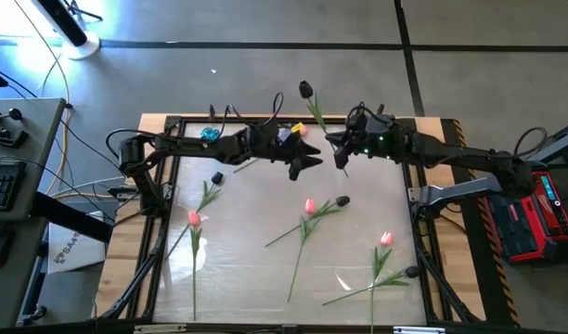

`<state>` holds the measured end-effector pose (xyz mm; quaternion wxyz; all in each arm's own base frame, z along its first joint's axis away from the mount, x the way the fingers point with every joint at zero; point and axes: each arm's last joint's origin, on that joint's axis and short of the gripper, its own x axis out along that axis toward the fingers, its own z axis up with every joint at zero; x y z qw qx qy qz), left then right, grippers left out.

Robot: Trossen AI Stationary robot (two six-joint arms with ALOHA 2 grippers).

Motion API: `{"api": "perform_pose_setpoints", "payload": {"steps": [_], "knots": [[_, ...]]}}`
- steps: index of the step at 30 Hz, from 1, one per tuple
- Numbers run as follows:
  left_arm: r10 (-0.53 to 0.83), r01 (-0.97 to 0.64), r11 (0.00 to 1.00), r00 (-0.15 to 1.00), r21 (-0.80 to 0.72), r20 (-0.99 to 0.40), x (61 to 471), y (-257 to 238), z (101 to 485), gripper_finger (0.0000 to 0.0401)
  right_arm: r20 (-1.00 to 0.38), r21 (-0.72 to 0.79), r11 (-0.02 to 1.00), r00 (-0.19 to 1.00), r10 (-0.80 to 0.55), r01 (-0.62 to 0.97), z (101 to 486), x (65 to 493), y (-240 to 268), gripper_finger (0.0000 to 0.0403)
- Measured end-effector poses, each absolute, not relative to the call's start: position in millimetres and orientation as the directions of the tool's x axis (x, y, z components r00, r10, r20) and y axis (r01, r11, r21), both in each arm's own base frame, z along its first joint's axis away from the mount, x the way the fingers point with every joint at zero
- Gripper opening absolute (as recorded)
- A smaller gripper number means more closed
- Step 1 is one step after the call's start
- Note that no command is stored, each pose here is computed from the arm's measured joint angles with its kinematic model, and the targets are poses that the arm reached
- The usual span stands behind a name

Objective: Sort flowers into vase by color
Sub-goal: Put the black flower into the transparent vase

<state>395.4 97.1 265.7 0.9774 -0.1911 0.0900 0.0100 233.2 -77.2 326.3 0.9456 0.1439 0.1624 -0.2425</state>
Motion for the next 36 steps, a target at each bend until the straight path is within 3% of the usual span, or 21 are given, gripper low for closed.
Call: {"api": "perform_pose_setpoints", "payload": {"steps": [13, 21, 29, 36], "knots": [[-0.025, 0.007, 0.953, 0.998, -0.304, -0.054, 397, 95, 278, 0.0193, -0.178, 0.191, 0.953, 0.964, -0.200, 0.233, 346, 238, -79, 0.0000], [-0.013, 0.021, 0.962, 0.999, -0.272, 0.030, 397, 96, 286, 0.0184, -0.110, 0.197, 0.964, 0.981, -0.158, 0.177, 352, 240, -78, 0.0000], [-0.048, 0.070, 0.958, 0.995, -0.278, 0.083, 399, 95, 288, 0.0136, -0.112, 0.200, 0.966, 0.983, -0.146, 0.166, 352, 241, -76, 0.0000], [-0.086, 0.108, 0.957, 0.992, -0.268, 0.090, 401, 93, 286, 0.0029, -0.114, 0.242, 0.959, 0.985, -0.126, 0.151, 352, 242, -71, 0.0000]]}}
